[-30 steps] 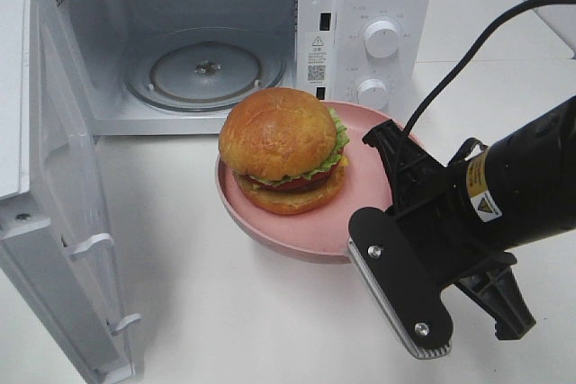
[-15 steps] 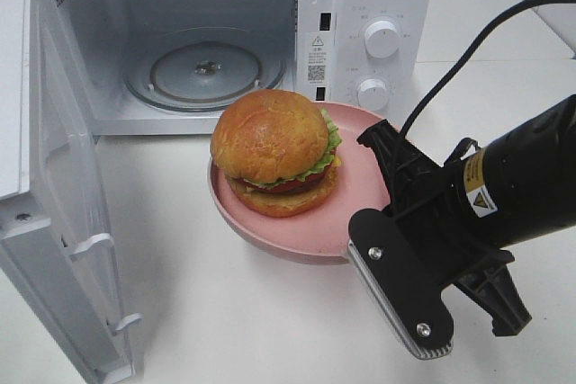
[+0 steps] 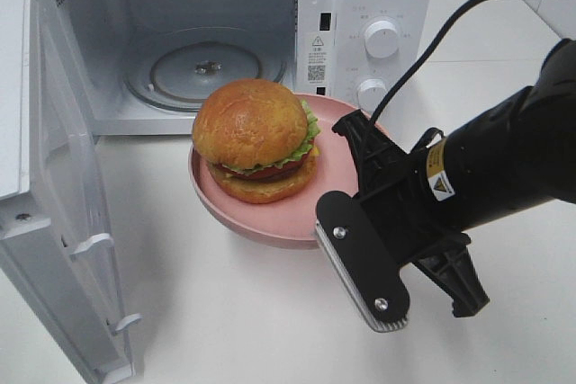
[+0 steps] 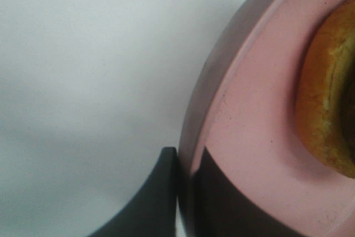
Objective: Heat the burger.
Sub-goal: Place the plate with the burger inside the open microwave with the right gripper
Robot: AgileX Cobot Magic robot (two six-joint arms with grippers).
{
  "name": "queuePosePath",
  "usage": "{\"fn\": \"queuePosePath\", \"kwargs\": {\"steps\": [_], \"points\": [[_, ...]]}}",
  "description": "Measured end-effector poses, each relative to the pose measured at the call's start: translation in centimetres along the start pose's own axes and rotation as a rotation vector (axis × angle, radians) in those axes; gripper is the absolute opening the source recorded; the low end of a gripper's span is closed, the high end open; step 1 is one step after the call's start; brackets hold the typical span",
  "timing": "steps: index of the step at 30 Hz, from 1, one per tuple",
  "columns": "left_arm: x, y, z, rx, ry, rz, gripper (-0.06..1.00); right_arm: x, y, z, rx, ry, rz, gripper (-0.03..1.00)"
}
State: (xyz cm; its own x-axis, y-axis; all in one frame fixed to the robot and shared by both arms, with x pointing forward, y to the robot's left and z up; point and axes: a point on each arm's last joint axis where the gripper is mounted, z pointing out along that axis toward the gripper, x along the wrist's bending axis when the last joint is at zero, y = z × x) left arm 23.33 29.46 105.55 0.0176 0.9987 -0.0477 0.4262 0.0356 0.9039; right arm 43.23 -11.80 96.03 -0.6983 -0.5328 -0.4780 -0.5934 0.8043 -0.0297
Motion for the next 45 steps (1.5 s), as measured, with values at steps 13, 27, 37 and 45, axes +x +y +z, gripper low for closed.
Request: {"fn": "queuePosePath", "kwargs": {"steps": [13, 27, 37, 45], "points": [[0.0, 0.0, 0.0, 0.0, 0.0, 0.0, 0.97, -3.9, 0.7, 2.4, -0.003, -0.014, 0.057, 0.03], [0.0, 0.0, 0.0, 0.0, 0.0, 0.0, 0.97, -8.0, 1.2, 5.3, 0.031, 0.041, 0.114, 0.03], [0.0, 0.0, 0.0, 0.0, 0.0, 0.0, 0.97, -10.0, 1.5, 6.7, 0.033, 0.03, 0.128, 0.03], [0.0, 0.0, 0.0, 0.0, 0.0, 0.0, 0.97, -12.0, 1.7, 7.3, 0.047, 0.016, 0.172, 0.03]]}}
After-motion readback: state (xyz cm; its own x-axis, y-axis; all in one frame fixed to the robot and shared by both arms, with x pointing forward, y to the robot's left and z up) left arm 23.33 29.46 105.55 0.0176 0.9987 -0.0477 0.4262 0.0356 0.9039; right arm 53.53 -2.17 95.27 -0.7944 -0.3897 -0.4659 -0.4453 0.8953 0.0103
